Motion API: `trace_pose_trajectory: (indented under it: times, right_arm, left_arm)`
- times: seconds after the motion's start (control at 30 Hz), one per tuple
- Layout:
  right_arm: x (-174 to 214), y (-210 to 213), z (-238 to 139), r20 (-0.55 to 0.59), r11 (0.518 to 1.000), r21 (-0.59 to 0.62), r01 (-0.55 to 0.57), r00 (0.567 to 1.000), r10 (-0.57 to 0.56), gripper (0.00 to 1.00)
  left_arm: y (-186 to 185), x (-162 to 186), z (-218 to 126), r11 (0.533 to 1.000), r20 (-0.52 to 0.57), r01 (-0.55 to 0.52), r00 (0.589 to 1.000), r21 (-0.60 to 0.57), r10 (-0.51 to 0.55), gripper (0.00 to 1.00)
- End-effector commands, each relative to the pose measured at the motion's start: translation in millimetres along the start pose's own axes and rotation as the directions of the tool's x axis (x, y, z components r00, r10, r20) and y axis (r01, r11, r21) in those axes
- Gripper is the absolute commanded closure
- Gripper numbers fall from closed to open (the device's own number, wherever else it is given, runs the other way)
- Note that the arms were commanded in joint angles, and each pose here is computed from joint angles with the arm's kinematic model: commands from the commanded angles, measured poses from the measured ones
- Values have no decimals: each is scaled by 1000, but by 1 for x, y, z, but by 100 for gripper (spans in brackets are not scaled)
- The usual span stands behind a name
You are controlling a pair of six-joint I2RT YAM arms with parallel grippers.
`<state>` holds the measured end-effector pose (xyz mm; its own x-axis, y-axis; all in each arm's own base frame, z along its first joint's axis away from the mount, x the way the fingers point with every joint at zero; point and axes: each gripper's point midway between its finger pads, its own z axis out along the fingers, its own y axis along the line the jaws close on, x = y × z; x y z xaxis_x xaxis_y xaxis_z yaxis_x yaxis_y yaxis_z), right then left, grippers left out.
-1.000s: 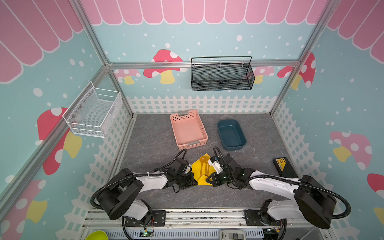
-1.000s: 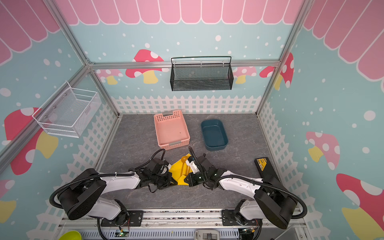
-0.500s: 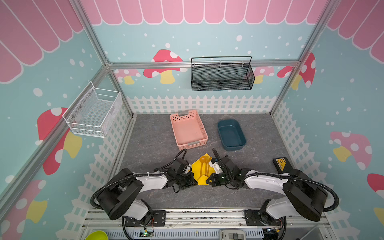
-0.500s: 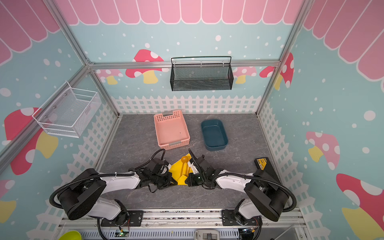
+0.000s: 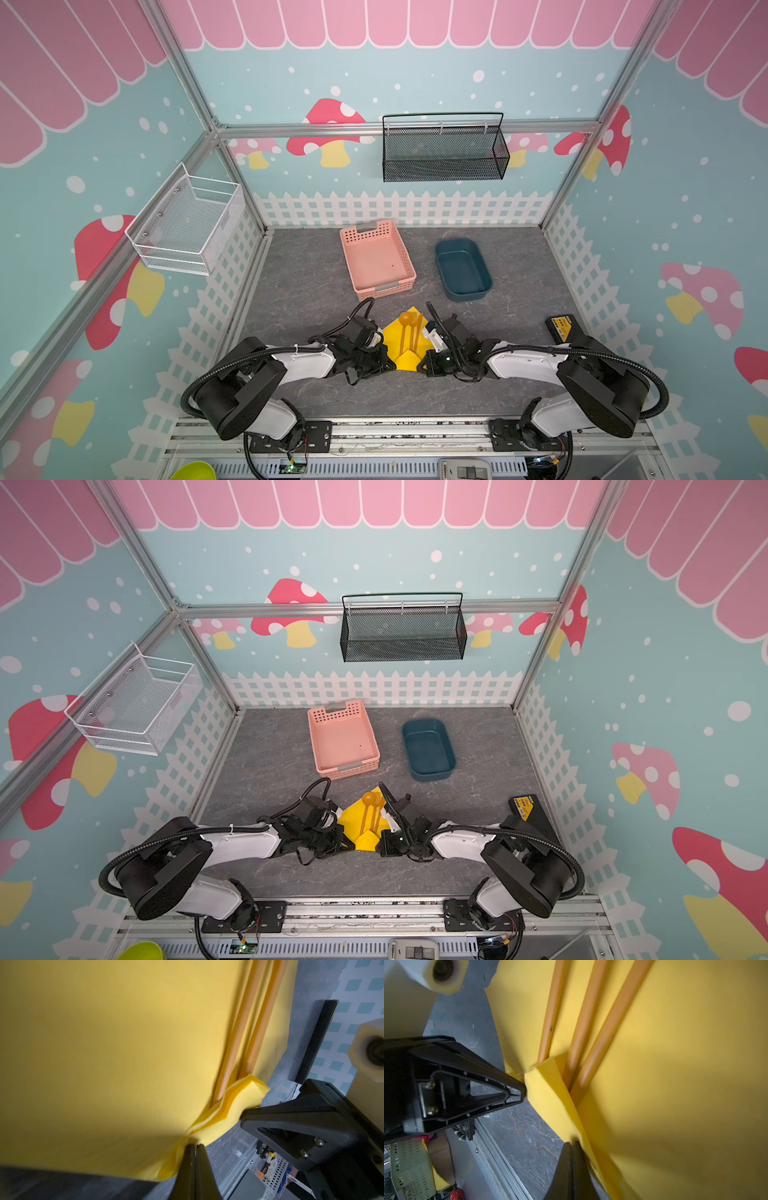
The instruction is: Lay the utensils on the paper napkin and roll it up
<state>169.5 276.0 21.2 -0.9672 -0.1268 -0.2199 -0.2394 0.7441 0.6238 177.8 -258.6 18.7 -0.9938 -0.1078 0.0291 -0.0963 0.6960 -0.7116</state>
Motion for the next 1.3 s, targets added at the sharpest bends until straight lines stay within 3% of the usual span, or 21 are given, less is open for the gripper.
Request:
trace_pose_trajectory:
  times: [0.0,0.33,1.27]
  right_arm:
    - [2,-10,4,-5,999,28,-20,1000,20,100]
    - [18,-31,10,-60,993,103,-52,996,58,100]
    - [44,-66,-10,-81,975,209,-73,993,92,100]
  left_arm:
    - [18,1,1,996,11,38,999,-80,-38,97]
    - [23,2,-3,993,15,38,999,-114,-36,97]
    - [44,7,-3,981,8,83,997,-176,-83,98]
